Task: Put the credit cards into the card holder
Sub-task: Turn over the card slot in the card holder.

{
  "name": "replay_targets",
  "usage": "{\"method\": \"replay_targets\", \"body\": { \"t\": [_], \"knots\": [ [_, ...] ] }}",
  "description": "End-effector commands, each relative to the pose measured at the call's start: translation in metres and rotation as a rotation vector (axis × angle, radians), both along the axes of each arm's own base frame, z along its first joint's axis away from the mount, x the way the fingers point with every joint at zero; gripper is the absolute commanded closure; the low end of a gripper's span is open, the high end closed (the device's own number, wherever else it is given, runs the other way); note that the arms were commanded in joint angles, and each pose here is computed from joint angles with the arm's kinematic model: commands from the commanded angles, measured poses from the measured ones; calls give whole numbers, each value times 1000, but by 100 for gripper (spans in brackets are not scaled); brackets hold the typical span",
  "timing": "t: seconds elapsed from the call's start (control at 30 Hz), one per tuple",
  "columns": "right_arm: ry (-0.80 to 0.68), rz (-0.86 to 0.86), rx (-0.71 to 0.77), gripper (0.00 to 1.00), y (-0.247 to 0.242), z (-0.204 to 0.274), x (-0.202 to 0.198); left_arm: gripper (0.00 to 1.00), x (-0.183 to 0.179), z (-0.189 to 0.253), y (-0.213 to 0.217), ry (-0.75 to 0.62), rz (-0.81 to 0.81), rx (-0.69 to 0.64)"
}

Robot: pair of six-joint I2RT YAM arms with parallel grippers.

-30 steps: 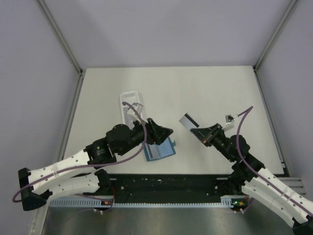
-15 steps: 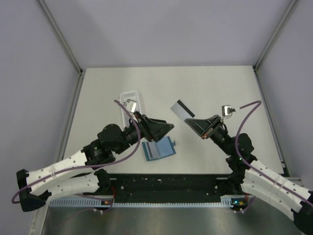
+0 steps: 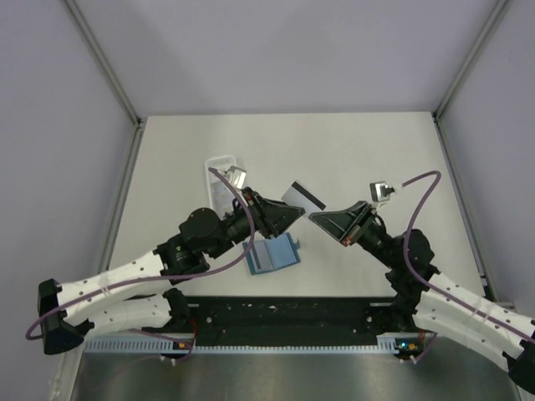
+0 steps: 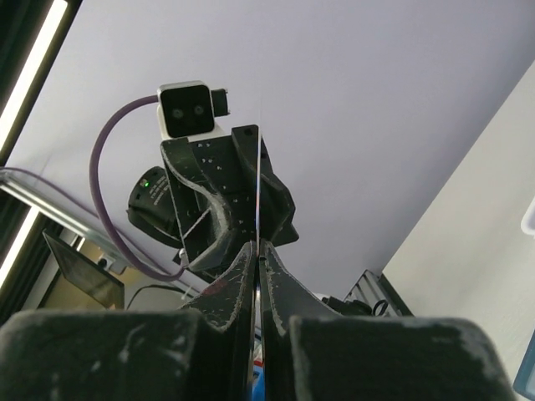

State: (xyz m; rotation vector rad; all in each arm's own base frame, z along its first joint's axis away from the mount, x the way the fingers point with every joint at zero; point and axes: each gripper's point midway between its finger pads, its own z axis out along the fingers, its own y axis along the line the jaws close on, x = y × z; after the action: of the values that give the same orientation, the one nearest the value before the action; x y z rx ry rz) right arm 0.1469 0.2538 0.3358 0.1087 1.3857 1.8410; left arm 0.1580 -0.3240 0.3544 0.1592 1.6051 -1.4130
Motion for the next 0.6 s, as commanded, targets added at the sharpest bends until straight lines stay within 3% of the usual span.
{"method": "replay_targets", "body": {
  "t": [0.0,0.1,0.17,0.3,0.43,0.57],
  "knots": [
    [-77,24,46,100,-4,30,-14,67,1,36,2,-74,9,-87],
    [-78,24,29,100,-5,27,-16,89,4,35,3,-75,22,-80],
    [-77,17,5,93,-5,24,-16,100,5,33,4,-74,29,-71],
    [-113,-56,-132,62,-12,22,-13,100,4,30,8,-83,35,-47],
    [-119,-197,-315,50,-33,21,-1,100,-1,25,19,-95,33,-16],
    [-184,-242,-498,43,-42,21,2,100,-20,21,16,-121,-95,54]
  ]
}}
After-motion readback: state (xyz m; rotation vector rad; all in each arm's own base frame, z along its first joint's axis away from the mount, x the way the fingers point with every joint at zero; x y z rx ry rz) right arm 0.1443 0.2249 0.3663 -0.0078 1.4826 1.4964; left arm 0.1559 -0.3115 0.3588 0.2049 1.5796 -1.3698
